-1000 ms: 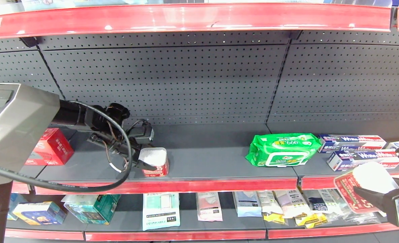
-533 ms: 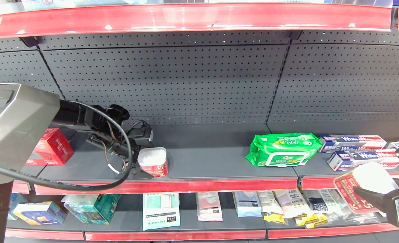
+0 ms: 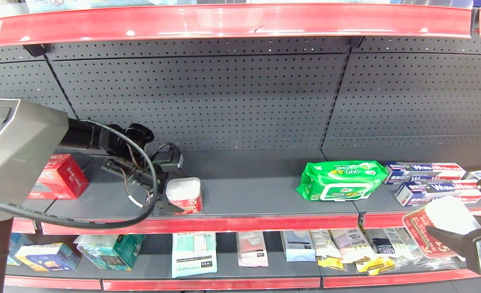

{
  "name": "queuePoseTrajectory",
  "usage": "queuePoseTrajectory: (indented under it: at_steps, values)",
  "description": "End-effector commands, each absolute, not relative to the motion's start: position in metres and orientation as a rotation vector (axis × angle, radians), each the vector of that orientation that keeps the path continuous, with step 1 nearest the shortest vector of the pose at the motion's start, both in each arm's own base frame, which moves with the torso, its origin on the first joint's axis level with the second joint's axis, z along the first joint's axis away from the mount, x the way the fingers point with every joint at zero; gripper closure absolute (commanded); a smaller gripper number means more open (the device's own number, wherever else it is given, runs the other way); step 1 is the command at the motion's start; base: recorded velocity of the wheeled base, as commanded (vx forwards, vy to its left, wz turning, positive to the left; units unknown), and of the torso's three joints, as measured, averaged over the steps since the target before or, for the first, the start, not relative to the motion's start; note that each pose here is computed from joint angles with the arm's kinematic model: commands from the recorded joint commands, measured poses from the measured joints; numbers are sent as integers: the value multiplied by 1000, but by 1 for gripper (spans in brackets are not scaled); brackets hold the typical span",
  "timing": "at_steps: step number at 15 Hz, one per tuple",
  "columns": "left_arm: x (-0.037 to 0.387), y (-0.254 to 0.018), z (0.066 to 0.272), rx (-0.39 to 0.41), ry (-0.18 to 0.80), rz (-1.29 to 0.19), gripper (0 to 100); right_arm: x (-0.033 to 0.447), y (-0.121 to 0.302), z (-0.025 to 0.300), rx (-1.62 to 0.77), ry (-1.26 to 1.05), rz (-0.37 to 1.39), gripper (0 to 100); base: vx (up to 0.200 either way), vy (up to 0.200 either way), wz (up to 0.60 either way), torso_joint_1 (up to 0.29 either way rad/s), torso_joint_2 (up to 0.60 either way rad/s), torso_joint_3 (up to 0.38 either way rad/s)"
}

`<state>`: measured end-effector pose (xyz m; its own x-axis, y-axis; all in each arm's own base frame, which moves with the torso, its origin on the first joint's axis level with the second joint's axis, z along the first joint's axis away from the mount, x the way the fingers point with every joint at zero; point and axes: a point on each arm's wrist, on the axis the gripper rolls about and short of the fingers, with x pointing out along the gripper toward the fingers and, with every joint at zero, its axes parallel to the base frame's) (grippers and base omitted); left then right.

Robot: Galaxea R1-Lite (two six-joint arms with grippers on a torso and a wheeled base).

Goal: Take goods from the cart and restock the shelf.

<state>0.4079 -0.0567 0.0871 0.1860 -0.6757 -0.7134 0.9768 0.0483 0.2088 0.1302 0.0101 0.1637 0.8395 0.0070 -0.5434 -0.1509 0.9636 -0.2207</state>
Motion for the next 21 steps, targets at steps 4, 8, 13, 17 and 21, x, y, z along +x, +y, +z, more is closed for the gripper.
queuePoseTrajectory:
  at_steps: [4, 8, 13, 17, 21]
  values:
    - [404, -42, 98, 760, 485, -1302, 0, 130, 10, 163, -261, 572, 86, 100, 0, 0, 0, 0, 0, 0]
    - [399, -31, 104, 751, 490, -1275, 0, 130, 10, 163, -262, 572, 87, 100, 0, 0, 0, 0, 0, 0]
    - [392, -12, 107, 736, 507, -1236, 0, 130, 10, 163, -268, 572, 89, 100, 0, 0, 0, 0, 0, 0]
    - [391, 4, 108, 728, 512, -1197, 0, 130, 10, 164, -268, 570, 90, 100, 0, 0, 0, 0, 0, 0]
    - [392, 30, 108, 716, 521, -1126, 0, 130, 10, 163, -268, 572, 90, 100, 0, 0, 0, 0, 0, 0]
